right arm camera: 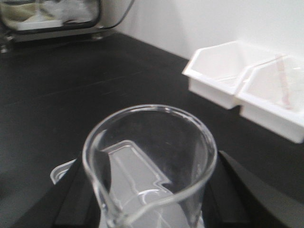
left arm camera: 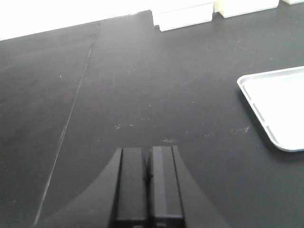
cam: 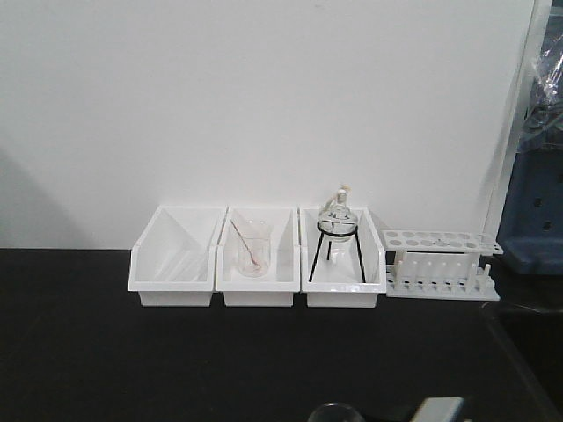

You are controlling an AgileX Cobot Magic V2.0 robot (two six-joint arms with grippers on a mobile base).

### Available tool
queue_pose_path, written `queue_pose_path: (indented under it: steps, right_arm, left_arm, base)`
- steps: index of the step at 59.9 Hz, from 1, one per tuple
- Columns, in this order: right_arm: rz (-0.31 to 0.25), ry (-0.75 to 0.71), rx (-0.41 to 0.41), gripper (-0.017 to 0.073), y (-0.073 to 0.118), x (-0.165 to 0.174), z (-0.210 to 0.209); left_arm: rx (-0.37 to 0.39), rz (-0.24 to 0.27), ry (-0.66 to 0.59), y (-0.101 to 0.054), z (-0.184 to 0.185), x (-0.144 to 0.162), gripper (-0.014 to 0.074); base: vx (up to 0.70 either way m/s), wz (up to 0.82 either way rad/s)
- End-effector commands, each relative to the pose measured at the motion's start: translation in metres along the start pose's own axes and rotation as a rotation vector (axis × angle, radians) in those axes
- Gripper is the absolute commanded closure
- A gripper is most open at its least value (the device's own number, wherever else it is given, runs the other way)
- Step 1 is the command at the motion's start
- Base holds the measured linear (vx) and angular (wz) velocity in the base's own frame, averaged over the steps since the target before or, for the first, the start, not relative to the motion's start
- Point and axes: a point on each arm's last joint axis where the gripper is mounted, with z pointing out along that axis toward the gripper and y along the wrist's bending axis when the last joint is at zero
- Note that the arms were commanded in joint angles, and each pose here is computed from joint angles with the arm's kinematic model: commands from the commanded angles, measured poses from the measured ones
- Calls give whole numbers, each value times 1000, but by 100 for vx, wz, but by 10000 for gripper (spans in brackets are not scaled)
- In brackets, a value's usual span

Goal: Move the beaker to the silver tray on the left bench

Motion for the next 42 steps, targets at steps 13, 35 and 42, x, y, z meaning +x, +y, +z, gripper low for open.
queue_pose_path:
  steps: [13,35,42]
  right_arm:
    - [-10,-18,-102,567,-16,14,86]
    - [-6,40,-126,516,-21,61,123]
    - [3,59,-125,466,-22,69,125]
  left_arm:
    - [3,-1,-70,-1,2,-2,592]
    - [3,-1,-70,-1,2,-2,592]
    - [3,-1,-70,-1,2,-2,592]
  base:
    - [0,0]
    - [0,0]
    - [0,0]
